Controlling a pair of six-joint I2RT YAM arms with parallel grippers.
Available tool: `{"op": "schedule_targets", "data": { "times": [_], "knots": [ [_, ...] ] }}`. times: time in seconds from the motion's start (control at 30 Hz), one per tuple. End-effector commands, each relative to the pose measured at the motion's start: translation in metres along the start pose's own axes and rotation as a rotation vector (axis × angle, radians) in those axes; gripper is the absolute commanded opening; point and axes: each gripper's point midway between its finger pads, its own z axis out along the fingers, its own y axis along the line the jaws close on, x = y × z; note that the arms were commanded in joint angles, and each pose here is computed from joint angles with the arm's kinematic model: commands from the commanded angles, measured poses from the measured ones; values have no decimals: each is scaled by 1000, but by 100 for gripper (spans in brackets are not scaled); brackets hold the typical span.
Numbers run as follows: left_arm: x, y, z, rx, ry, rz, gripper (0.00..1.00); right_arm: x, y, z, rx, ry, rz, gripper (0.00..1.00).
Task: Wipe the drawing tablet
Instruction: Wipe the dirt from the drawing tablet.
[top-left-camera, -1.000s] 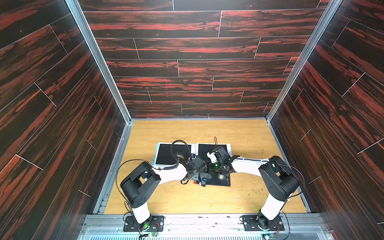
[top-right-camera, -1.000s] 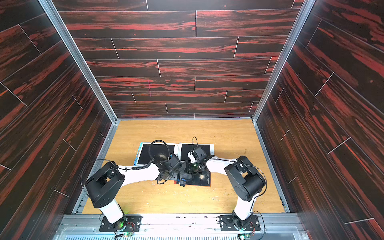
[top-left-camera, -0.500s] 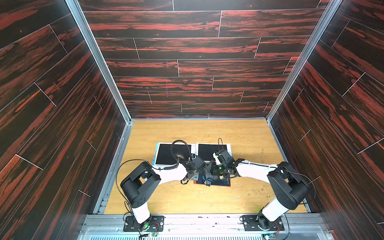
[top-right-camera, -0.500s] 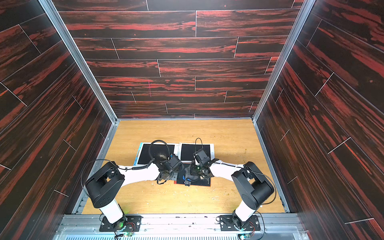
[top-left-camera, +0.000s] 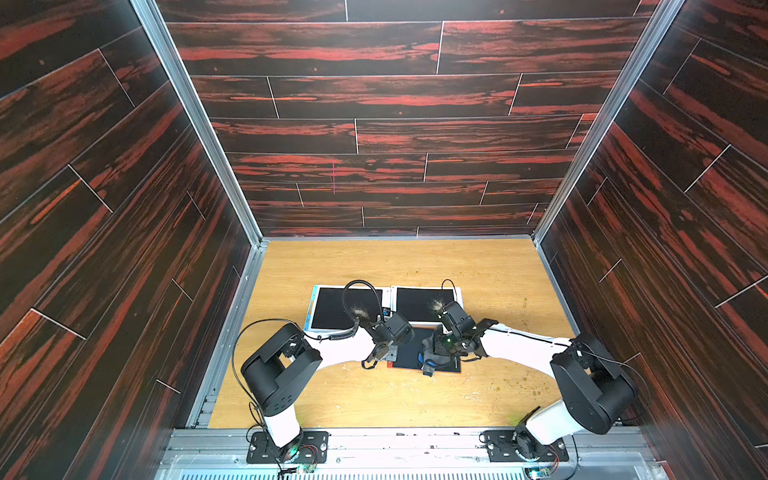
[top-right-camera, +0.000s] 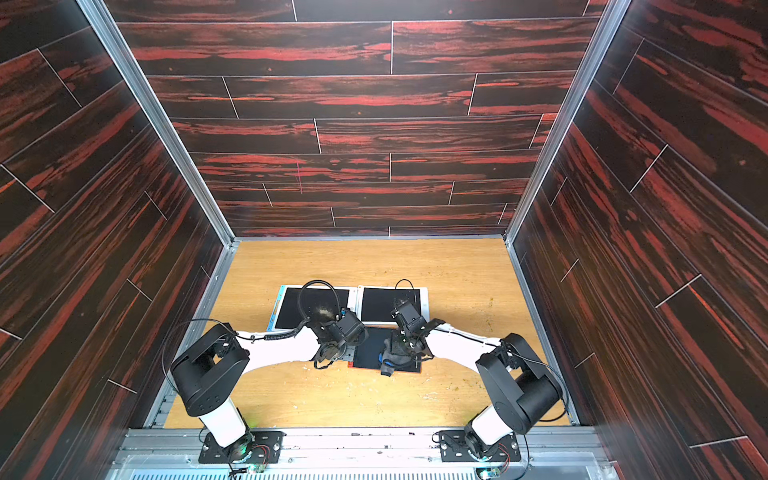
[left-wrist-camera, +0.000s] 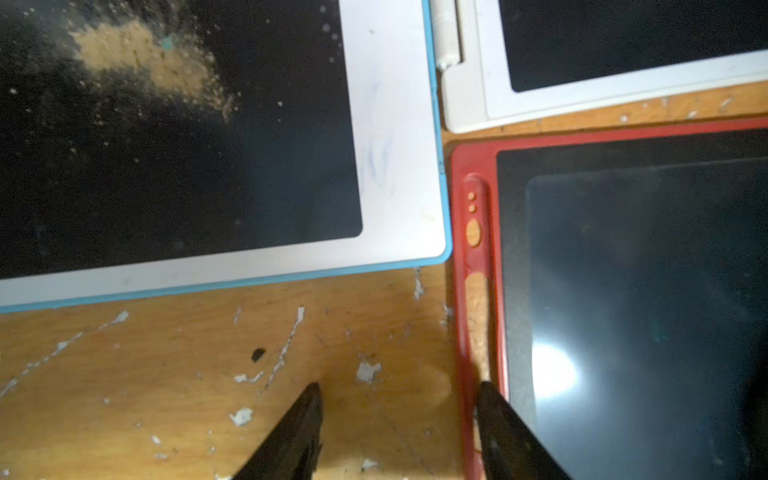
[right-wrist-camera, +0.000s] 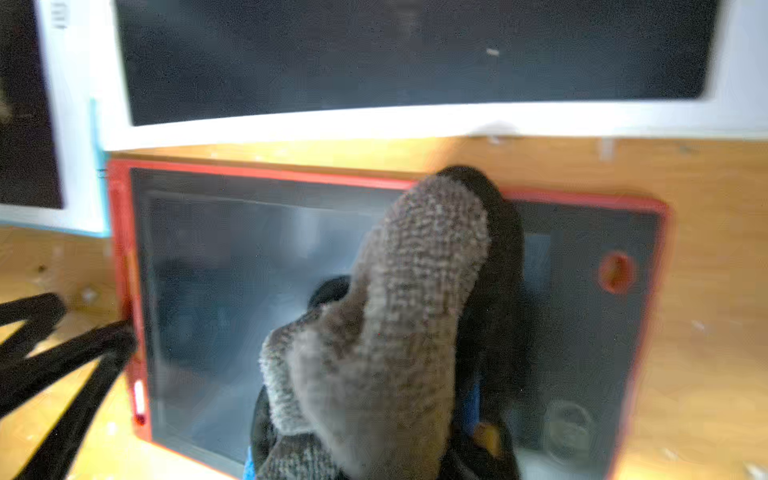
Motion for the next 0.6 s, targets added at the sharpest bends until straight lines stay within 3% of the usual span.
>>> {"op": "schedule_targets", "data": {
  "times": [0.0,0.57],
  "knots": [
    [25,19,4,-73,75,33,61,64,-83,-4,350,213,22,0],
    [21,21,-6,-64,51,20,61,58,-134,-33,728,192,101,0]
  ]
}}
